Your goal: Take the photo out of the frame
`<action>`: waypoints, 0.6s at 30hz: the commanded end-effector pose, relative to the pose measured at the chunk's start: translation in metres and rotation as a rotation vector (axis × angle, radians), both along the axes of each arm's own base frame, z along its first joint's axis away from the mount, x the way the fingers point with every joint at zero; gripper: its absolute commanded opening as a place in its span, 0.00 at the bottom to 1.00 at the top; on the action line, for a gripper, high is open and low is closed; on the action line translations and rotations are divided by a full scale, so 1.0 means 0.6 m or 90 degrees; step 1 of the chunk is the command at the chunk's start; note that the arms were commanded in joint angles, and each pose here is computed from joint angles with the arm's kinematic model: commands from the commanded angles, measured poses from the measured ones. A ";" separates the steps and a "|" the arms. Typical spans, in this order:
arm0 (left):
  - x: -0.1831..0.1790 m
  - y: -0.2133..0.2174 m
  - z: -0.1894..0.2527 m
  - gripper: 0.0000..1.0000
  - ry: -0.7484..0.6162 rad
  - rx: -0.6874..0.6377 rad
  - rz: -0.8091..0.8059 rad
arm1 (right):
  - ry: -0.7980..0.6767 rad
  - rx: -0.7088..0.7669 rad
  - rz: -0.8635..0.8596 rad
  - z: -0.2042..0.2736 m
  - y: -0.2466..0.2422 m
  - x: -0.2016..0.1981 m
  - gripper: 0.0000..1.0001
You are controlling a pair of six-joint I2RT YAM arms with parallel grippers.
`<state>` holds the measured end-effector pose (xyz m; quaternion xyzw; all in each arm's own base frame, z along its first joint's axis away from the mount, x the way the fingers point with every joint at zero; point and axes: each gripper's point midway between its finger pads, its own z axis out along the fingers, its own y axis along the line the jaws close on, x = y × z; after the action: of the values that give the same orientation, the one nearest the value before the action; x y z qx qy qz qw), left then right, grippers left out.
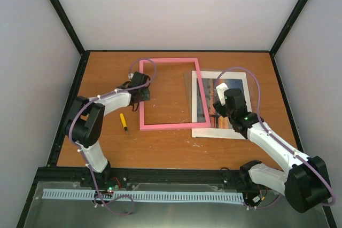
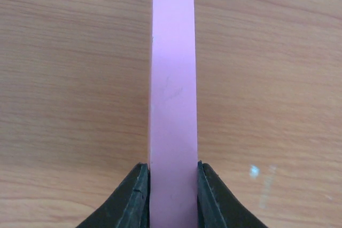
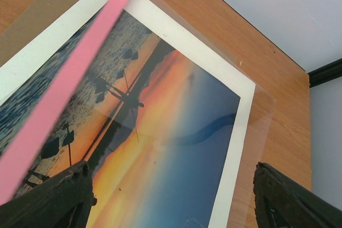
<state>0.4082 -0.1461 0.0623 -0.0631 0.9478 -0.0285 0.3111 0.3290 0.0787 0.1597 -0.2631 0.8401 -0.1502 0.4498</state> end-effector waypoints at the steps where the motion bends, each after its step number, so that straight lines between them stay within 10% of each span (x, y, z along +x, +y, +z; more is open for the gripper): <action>1: 0.060 0.020 0.064 0.01 -0.107 -0.051 -0.041 | -0.005 0.005 -0.001 0.006 -0.002 0.002 0.80; 18: 0.097 0.132 0.005 0.01 -0.091 -0.047 -0.004 | 0.010 -0.003 0.001 -0.006 -0.001 0.003 0.80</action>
<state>0.4460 -0.0579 0.0465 -0.0834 0.9398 -0.0412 0.3288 0.3287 0.0793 0.1559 -0.2671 0.8422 -0.1497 0.4438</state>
